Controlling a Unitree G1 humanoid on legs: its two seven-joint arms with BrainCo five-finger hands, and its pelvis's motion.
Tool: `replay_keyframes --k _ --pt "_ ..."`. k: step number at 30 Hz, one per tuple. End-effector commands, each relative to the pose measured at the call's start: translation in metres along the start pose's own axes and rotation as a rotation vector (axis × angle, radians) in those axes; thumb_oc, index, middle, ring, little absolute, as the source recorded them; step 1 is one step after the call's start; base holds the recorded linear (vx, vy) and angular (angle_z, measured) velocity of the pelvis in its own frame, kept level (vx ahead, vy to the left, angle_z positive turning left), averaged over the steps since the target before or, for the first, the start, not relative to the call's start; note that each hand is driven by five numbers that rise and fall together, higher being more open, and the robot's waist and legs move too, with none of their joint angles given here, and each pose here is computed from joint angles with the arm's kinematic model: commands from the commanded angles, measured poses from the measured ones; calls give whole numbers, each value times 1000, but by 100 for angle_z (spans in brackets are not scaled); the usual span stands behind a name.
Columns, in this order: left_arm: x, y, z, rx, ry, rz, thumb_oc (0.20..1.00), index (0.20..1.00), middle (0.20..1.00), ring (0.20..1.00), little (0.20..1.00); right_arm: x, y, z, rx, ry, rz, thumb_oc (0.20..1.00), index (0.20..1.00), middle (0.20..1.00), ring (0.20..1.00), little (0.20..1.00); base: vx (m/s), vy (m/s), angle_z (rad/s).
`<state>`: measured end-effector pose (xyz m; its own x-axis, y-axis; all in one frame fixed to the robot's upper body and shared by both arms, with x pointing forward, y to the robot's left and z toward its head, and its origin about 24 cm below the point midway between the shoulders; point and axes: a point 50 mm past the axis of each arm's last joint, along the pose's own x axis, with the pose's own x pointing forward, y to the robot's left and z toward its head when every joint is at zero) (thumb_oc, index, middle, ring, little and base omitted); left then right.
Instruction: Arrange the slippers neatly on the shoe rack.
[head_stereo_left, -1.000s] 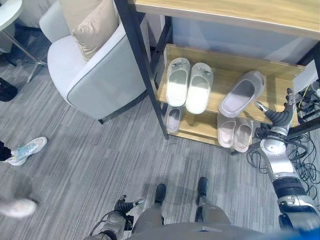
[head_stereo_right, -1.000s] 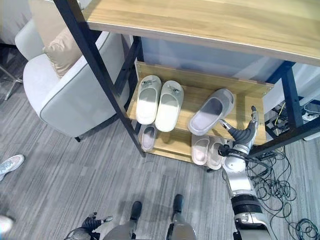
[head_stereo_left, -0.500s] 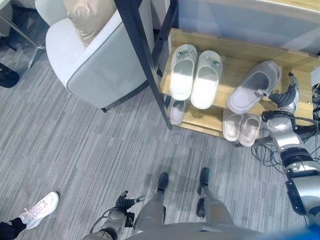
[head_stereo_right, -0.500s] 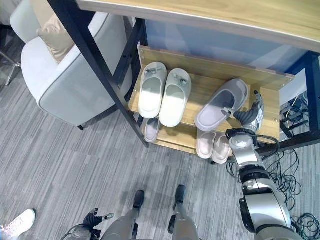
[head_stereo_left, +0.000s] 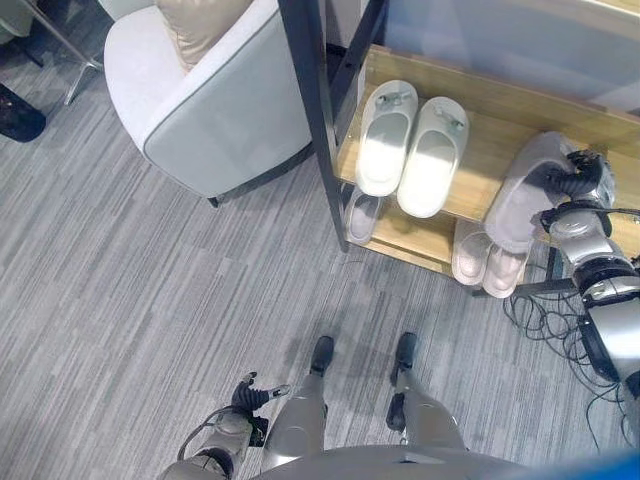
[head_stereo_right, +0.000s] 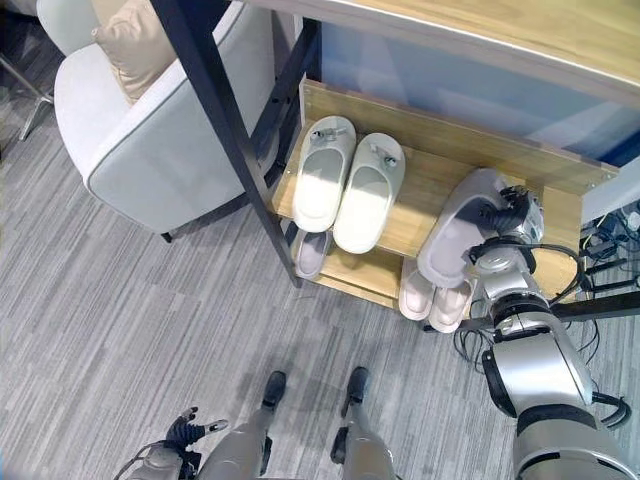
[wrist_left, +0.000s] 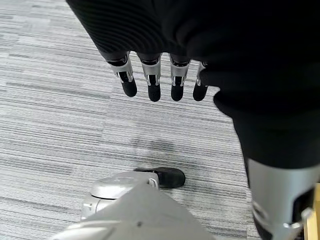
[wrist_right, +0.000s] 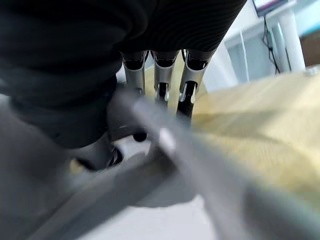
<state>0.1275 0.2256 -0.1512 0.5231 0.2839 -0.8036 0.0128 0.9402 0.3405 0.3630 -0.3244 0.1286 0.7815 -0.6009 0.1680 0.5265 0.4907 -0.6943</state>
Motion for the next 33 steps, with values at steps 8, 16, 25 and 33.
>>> replay_keyframes --k 8,16,25,33 --pt "-1 12 -12 56 66 53 1000 1000 1000 1000 1000 -32 6 -1 -64 -255 -24 200 200 200 200 200 -3 -23 -1" --pt "-4 21 -26 -217 115 136 1000 1000 1000 1000 1000 -120 18 -60 73 -267 132 200 200 200 200 200 -33 -184 -5" --pt "-11 19 -45 -105 165 112 1000 1000 1000 1000 1000 -170 44 -66 79 -308 368 200 200 200 200 200 89 117 7" --pt "-1 54 -12 4 21 207 1000 1000 1000 1000 1000 -201 75 -57 100 -344 569 200 200 200 200 200 180 261 -25"
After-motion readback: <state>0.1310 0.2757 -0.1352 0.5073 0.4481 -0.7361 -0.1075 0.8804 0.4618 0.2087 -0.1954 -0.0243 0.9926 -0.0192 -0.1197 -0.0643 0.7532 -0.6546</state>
